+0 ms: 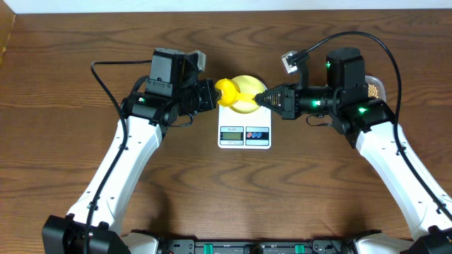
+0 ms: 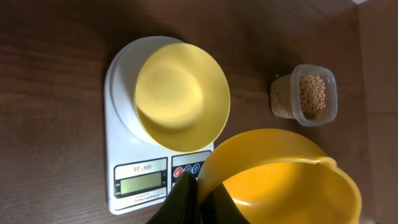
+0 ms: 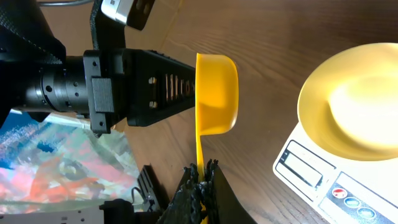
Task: Scoop item into bowl and weigh 50g on scale
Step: 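Bring the scoop over the scale and pass its handle to the right gripper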
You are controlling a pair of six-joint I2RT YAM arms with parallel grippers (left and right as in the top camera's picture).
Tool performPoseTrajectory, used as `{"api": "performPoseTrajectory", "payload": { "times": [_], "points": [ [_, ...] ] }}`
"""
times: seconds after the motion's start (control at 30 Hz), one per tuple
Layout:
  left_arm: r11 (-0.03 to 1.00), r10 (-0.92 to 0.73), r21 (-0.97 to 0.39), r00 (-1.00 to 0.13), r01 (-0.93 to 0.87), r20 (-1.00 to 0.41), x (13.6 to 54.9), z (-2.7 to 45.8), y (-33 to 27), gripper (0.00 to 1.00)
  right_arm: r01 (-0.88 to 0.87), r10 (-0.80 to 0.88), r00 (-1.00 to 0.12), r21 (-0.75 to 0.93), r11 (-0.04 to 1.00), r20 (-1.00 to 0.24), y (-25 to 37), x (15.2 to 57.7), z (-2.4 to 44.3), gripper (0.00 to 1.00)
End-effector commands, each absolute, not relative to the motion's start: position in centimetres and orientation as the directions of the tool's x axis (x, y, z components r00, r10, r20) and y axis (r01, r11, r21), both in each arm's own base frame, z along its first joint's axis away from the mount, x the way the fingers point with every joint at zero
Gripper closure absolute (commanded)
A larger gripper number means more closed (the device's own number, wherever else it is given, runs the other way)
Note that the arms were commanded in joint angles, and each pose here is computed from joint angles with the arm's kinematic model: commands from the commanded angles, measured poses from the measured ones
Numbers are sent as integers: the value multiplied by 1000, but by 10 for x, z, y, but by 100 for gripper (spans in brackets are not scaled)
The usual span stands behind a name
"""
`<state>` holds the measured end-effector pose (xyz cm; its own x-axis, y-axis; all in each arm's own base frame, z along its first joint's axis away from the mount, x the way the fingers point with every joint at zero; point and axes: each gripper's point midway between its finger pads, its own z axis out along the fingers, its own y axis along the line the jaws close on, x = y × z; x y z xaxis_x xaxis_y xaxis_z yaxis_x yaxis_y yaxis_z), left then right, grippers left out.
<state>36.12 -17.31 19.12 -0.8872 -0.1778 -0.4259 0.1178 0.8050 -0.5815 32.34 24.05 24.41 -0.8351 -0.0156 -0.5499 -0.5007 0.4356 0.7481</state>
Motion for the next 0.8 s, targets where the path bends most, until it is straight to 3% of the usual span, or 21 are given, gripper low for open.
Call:
{"api": "performPoseTrajectory", "payload": {
  "times": [0.0,0.07,0.13,0.53,0.63,0.77],
  "points": [
    [809,-173,-572,-876,133,-449,367,197,-175,92,-514,-21,-829,748,419,-558,245,323,252,99],
    [813,-175,-568,-875,131,-451,367,197,-174,76,-510,-18,-830,745,430,-557,244,324,251,99],
    [814,-176,-566,-874,129,-453,368,197,-173,67,-497,-12,-834,741,452,-552,242,326,247,99],
    [816,-153,-552,-855,173,-495,366,207,-172,58,-379,74,-841,682,626,-535,221,350,225,99],
    [831,-73,-502,-847,241,-527,360,205,-172,49,-352,89,-828,637,686,-553,210,358,220,99],
    [893,7,-384,-862,233,-507,349,186,-162,48,-340,47,-806,527,779,-590,189,365,220,99]
  ]
}}
